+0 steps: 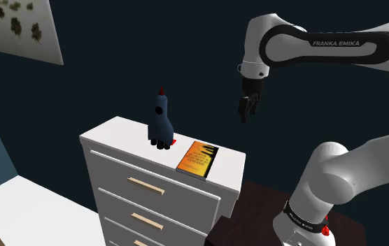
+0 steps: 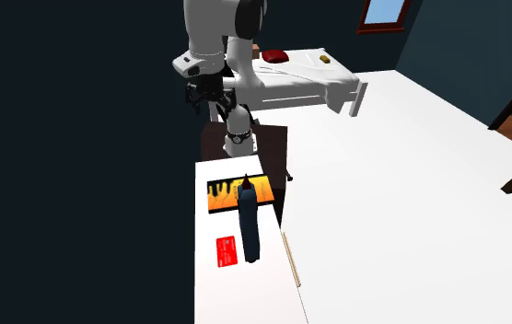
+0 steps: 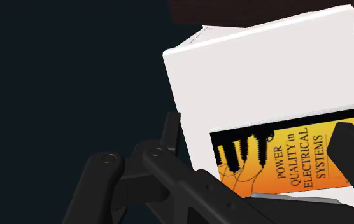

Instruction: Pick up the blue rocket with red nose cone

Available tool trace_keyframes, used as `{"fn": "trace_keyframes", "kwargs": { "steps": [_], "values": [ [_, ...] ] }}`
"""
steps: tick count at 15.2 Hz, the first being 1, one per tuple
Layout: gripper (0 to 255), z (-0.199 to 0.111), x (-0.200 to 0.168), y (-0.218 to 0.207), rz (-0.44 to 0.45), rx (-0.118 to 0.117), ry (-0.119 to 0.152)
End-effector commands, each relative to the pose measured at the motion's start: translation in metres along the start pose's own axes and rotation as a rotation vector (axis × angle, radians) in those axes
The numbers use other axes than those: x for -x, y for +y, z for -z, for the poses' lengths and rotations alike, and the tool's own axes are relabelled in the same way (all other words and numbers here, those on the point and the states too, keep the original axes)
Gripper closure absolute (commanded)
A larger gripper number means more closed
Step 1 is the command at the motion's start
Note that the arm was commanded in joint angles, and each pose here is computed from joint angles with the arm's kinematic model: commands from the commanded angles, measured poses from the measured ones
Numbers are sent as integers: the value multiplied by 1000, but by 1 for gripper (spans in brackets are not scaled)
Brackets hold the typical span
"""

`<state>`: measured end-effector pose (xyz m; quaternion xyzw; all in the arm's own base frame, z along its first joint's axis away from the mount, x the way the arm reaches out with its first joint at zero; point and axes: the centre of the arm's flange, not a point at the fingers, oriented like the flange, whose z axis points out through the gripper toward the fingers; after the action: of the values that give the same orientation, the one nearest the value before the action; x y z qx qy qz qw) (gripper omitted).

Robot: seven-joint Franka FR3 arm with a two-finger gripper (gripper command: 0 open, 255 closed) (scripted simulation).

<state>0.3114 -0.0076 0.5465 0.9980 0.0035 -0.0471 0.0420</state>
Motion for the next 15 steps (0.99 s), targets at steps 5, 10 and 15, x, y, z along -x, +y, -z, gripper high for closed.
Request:
{"fn": "trace_keyframes", "kwargs": {
  "steps": [5, 10, 15],
  "values": [
    [0, -15, -32, -12, 45, -28, 100],
    [0, -29, -74, -30, 102, -64, 225],
    [0, -36, -116, -51, 159, -100, 350]
  ]
}}
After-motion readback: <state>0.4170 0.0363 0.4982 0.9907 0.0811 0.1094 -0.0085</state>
